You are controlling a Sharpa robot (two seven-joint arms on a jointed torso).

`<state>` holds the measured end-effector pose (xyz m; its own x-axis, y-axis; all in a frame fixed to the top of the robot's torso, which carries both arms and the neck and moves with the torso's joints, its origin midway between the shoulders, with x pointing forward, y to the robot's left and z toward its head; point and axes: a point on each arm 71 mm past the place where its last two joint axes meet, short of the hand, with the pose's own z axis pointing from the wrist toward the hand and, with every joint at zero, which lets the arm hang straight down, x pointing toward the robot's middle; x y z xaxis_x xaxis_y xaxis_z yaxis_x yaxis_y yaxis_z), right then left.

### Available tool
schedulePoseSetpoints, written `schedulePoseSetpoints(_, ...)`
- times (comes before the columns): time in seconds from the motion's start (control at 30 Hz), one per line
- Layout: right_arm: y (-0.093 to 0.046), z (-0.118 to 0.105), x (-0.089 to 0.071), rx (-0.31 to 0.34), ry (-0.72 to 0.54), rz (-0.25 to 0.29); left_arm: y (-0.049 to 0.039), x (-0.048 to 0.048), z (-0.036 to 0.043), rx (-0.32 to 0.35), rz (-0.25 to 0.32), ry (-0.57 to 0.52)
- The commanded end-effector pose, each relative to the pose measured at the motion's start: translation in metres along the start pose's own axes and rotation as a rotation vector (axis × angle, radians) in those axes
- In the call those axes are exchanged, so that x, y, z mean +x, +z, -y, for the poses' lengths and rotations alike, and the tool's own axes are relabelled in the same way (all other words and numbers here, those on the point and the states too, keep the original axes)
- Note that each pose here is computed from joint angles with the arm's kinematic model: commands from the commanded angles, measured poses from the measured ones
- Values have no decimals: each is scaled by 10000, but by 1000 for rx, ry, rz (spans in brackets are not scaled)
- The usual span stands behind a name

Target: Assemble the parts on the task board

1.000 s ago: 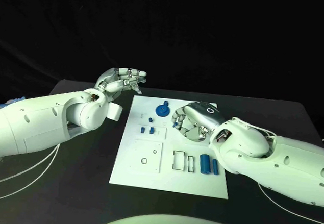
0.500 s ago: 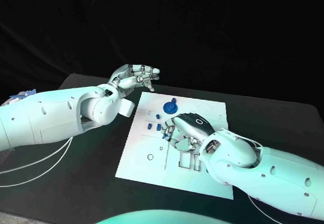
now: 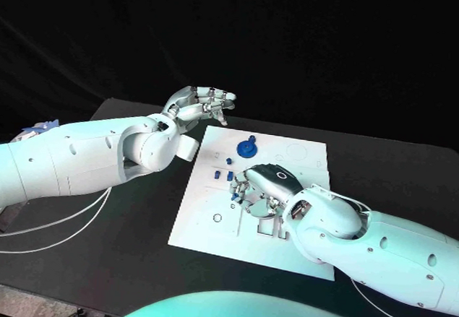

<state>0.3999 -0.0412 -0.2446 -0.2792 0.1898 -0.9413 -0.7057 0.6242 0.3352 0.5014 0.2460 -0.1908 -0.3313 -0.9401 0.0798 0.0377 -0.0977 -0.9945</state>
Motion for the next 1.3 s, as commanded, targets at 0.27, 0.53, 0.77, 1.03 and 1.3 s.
schedulePoseSetpoints(0.27, 9, 26, 91, 1, -18, -59, 12, 36, 6, 7, -11, -4)
schedulePoseSetpoints(0.53, 25, 42, 134, 8, -25, -71, 14, 39, 5, 6, -13, -5)
schedulePoseSetpoints(0.77, 32, 40, 167, 7, -25, -80, 15, 40, 4, 5, -13, -5)
schedulePoseSetpoints(1.03, 36, 52, 189, 13, -30, -89, 15, 39, 4, 4, -13, -5)
schedulePoseSetpoints(1.3, 43, 57, 211, 19, -42, -107, 15, 39, 2, 1, -14, -5)
